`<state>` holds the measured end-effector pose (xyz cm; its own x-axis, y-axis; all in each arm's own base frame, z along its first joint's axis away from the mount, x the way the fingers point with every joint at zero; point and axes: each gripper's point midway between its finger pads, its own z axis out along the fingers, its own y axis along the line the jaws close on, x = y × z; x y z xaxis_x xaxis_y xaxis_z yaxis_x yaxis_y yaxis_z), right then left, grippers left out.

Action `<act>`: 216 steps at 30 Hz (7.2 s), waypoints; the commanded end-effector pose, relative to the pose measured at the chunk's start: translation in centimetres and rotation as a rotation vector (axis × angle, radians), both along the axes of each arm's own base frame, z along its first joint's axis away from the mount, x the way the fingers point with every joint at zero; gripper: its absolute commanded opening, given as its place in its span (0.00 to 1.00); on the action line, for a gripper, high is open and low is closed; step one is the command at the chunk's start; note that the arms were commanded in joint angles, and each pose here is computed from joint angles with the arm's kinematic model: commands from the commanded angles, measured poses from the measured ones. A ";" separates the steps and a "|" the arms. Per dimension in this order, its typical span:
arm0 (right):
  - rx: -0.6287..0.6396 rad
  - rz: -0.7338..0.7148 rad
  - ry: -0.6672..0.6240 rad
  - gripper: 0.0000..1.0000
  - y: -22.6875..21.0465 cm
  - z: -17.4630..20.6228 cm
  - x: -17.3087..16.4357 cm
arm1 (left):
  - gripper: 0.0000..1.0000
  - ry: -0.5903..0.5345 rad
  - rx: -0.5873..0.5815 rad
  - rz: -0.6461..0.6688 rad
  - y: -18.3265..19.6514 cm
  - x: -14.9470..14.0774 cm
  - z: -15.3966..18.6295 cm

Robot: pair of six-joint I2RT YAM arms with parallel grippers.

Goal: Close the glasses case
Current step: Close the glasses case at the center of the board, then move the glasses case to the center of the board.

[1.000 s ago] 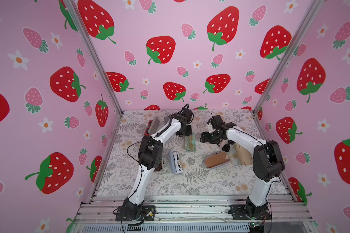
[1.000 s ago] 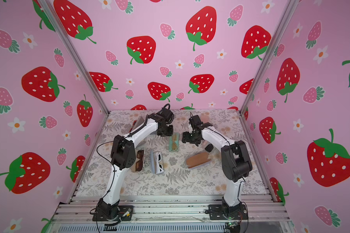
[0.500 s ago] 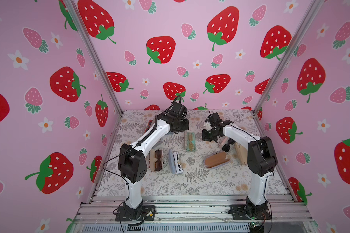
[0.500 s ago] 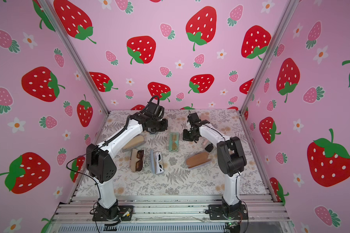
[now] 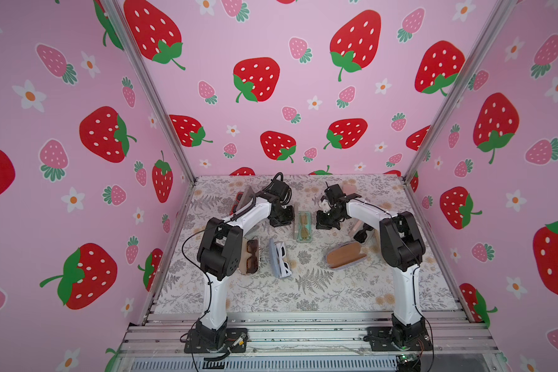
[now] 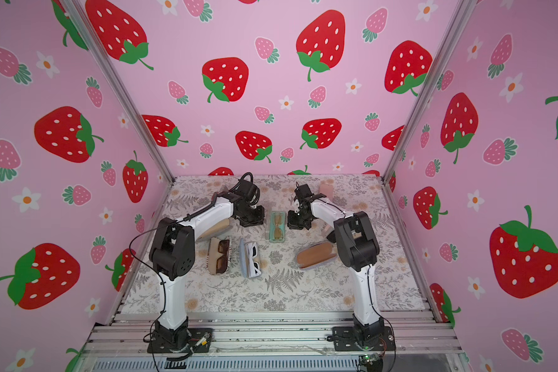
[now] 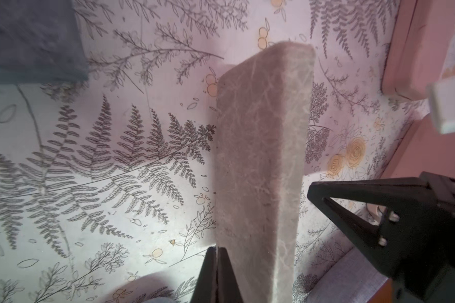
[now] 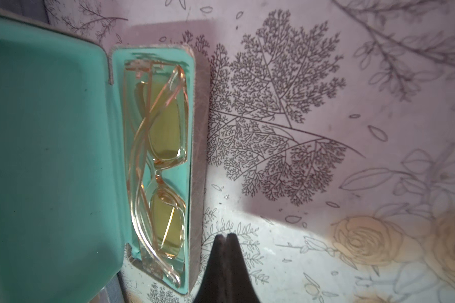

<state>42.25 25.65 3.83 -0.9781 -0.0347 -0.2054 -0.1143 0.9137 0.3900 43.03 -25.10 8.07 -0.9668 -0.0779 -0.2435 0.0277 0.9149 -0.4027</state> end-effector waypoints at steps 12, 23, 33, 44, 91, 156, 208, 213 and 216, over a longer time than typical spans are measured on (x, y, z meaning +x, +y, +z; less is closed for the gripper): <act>0.043 0.010 0.061 0.07 1.4 -2.3 -0.1 | 0.00 -0.020 -0.039 -0.036 -2.9 1.0 1.2; 0.081 0.040 0.071 0.08 2.7 -2.3 -0.3 | 0.00 -0.015 -0.021 -0.061 -4.4 1.3 0.9; 0.103 0.050 0.064 0.09 3.3 -1.9 -0.3 | 0.00 0.007 -0.004 -0.081 -5.5 1.2 -0.4; 0.097 0.044 0.057 0.10 3.1 -1.8 -0.3 | 0.00 0.025 0.004 -0.087 -6.2 1.2 -1.4; 0.001 -0.062 -0.285 0.27 -4.9 14.2 -6.6 | 0.79 0.010 0.316 -0.140 -5.9 -2.5 -5.6; -0.086 -0.201 -0.076 0.46 -7.5 8.3 -13.0 | 0.91 -0.173 0.056 -0.087 -5.1 2.1 5.1; 0.017 -0.332 -0.233 0.59 -10.9 12.6 -17.0 | 0.00 -0.071 0.020 -0.639 -16.5 -12.5 -3.0; 0.042 -0.318 -0.217 0.59 -10.1 12.2 -16.8 | 0.00 -0.103 0.132 -0.569 -13.2 -12.3 -2.2; 0.055 -0.309 -0.208 0.58 -9.6 12.0 -16.5 | 0.00 -0.141 0.234 -0.490 -10.3 -11.5 -1.6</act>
